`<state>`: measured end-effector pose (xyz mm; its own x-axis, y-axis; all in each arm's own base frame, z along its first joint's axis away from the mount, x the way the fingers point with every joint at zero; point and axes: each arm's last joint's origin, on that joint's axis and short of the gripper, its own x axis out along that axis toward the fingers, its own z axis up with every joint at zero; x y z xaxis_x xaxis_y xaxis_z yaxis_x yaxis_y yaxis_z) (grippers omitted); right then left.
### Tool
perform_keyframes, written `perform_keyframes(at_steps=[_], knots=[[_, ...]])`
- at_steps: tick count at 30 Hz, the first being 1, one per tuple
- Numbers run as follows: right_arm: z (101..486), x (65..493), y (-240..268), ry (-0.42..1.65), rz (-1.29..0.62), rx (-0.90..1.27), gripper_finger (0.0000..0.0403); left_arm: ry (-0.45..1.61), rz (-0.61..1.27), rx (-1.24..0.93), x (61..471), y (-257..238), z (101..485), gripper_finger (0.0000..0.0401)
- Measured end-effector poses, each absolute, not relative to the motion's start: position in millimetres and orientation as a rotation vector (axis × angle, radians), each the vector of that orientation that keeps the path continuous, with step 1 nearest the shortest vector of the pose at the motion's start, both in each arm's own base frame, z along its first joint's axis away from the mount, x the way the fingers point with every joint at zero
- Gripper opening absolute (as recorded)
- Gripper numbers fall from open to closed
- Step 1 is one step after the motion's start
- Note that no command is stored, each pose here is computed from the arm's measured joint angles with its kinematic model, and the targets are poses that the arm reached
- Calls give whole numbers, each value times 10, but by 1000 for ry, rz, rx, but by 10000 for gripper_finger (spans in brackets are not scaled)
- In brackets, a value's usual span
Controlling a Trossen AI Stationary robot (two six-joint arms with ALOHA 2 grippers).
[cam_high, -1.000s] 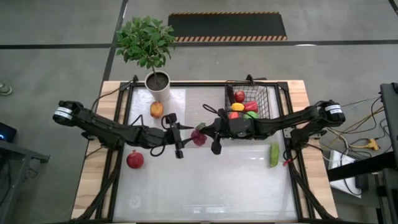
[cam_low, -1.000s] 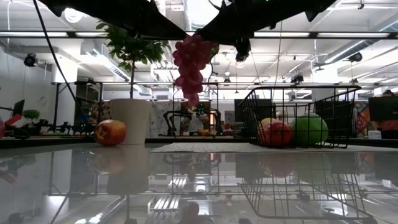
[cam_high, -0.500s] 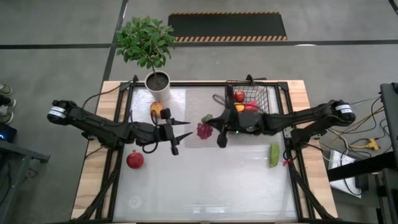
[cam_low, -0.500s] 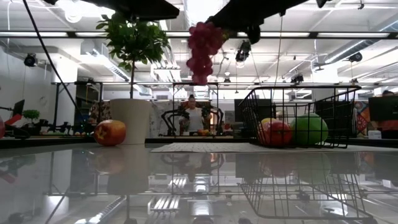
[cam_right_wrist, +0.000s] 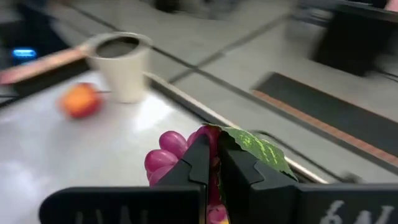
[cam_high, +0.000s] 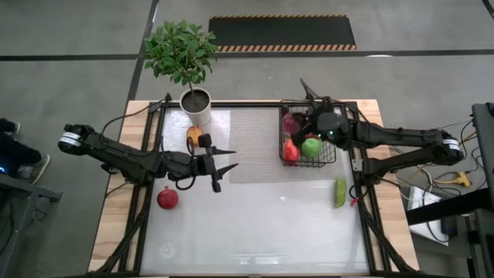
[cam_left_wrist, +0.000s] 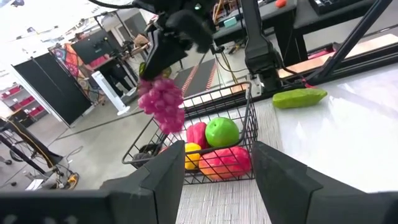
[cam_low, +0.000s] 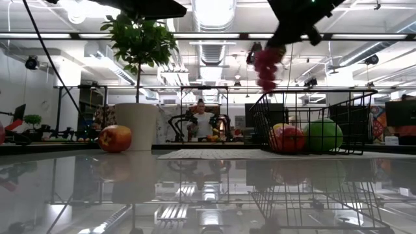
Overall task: Build produce basket
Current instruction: Put the purple grapes into the wire basket
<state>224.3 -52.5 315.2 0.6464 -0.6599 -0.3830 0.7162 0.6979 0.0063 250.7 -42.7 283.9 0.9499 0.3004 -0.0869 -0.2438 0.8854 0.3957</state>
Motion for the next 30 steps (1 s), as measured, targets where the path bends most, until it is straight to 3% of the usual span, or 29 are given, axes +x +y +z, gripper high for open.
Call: perform_keyframes(at_steps=[17,30], knots=[[2685,2193,-972,588,-1177,154,11,166,282,393,2495,-424,2767,169],[2285,2334,-1120,725,-1296,89,12,169,282,394,2488,-423,2734,169]])
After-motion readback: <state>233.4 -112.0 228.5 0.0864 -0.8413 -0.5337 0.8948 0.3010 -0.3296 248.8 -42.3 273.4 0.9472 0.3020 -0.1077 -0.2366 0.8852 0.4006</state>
